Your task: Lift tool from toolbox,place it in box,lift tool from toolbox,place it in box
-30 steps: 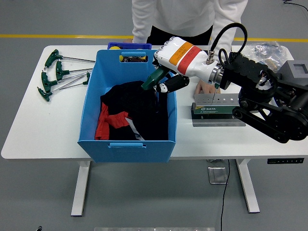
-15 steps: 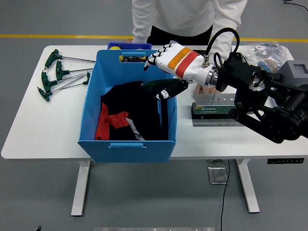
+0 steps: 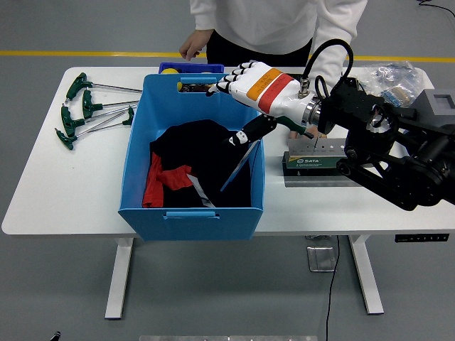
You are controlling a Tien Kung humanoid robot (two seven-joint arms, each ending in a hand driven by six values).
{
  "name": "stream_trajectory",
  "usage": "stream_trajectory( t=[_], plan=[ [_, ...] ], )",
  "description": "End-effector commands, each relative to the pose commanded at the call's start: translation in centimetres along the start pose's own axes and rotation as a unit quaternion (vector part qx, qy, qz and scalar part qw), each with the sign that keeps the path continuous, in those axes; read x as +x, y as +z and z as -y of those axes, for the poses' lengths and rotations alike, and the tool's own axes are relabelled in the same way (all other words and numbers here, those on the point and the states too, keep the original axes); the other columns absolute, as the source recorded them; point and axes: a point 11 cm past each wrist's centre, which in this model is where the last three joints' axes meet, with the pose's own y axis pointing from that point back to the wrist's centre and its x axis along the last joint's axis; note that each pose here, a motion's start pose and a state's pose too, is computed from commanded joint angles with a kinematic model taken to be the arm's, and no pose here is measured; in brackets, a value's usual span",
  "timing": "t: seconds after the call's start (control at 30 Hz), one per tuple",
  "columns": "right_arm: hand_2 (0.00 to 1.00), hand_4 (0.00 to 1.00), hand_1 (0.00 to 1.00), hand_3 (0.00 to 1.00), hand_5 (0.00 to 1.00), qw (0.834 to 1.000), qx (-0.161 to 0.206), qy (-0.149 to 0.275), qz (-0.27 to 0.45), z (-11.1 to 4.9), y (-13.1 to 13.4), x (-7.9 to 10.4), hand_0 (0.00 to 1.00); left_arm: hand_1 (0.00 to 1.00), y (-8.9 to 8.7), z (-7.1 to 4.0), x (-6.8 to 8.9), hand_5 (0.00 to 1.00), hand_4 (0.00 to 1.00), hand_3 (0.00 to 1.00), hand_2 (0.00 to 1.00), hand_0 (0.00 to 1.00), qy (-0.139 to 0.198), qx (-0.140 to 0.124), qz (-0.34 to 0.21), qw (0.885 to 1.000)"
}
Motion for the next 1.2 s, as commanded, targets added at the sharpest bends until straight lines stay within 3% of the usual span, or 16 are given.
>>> stream_trajectory(
  t=[0.53,1.2],
  plan=[
    [0.79,0.998,0.754,0.808,0.72,1.0,-0.015,-0.007,-0.004,-0.5,1.0,-0.3,0.789,0.761,0.0,0.0,0.0,0.649,0.746,0.727,0.799,0.728,0.001,0.0,0.0,1.0],
    [0.784,0.998,0.739,0.767,0.73,0.995,-0.098,-0.02,0.001,-4.3,6.8,-0.7,0.787,0.754,-0.5,0.0,0.1,0.651,0.747,0.724,0.794,0.725,0.001,0.005,-0.003,1.0]
  ],
)
